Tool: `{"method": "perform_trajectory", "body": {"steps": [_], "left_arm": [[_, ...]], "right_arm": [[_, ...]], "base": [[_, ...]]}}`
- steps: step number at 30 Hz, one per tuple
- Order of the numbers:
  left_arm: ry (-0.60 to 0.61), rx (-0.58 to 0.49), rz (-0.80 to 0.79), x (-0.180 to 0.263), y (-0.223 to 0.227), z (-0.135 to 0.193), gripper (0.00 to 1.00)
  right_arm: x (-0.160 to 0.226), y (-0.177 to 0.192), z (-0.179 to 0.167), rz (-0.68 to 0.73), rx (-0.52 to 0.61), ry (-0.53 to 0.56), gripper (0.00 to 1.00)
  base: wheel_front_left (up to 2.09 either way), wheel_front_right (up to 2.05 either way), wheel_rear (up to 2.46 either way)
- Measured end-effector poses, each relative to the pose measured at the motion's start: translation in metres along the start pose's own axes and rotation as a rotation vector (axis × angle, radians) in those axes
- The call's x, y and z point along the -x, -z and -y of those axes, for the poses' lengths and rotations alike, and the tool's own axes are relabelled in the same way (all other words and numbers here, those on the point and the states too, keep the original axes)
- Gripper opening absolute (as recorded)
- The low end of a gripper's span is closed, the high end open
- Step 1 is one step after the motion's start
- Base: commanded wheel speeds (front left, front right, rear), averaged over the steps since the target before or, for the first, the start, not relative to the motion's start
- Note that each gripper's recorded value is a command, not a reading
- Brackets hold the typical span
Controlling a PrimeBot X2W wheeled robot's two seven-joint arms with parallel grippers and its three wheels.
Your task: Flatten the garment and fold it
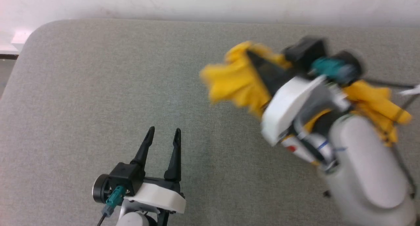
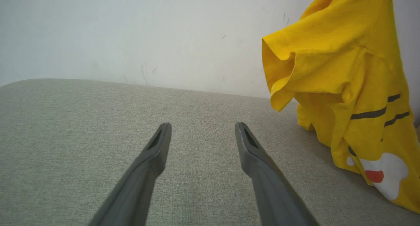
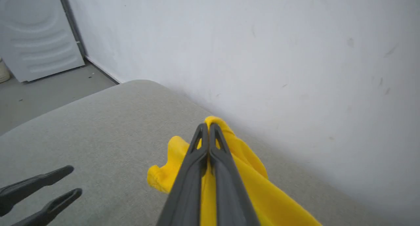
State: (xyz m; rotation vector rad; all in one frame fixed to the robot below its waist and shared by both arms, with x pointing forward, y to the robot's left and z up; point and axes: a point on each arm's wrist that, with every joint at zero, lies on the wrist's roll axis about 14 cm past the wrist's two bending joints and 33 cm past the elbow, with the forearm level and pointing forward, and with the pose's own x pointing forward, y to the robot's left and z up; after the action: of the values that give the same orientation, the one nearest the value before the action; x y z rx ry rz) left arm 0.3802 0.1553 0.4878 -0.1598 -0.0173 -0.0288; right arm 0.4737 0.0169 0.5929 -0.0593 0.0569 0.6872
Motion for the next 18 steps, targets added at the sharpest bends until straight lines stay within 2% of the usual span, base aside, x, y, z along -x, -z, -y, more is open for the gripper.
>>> {"method": "perform_trajectory", "body": {"steps": [2, 4, 8, 9, 10, 11, 14, 18], "left_arm": [[-0.007, -0.001, 0.001, 0.001, -0.001, -0.002, 1.00], [-0.014, -0.001, -0.004, 0.004, 0.001, -0.004, 1.00], [-0.026, -0.001, -0.019, 0.008, 0.005, -0.008, 1.00], [-0.027, -0.001, -0.020, 0.008, 0.006, -0.008, 1.00], [-0.027, -0.001, -0.022, 0.008, 0.006, -0.008, 1.00], [-0.027, -0.001, -0.024, 0.008, 0.007, -0.008, 1.00], [-0.019, 0.000, -0.027, 0.008, 0.008, -0.005, 1.00], [0.003, 0.003, -0.020, 0.007, 0.006, 0.001, 1.00]], "right_arm": [[-0.001, 0.003, -0.032, -0.014, -0.032, -0.098, 0.00], [0.005, 0.024, -0.055, -0.088, -0.055, -0.171, 0.00], [0.041, 0.105, -0.086, -0.374, -0.106, -0.283, 0.00], [0.053, 0.123, -0.089, -0.442, -0.104, -0.299, 0.03], [0.063, 0.138, -0.089, -0.497, -0.106, -0.308, 0.32], [0.070, 0.146, -0.087, -0.527, -0.123, -0.303, 1.00], [0.073, 0.145, -0.073, -0.508, -0.151, -0.253, 1.00], [0.059, 0.106, -0.036, -0.316, -0.192, -0.107, 1.00]], "base": [[0.00, 0.00, 0.00], [0.00, 0.00, 0.00], [0.00, 0.00, 0.00], [0.00, 0.00, 0.00], [0.00, 0.00, 0.00], [0.00, 0.00, 0.00], [0.00, 0.00, 0.00], [0.00, 0.00, 0.00]]}}
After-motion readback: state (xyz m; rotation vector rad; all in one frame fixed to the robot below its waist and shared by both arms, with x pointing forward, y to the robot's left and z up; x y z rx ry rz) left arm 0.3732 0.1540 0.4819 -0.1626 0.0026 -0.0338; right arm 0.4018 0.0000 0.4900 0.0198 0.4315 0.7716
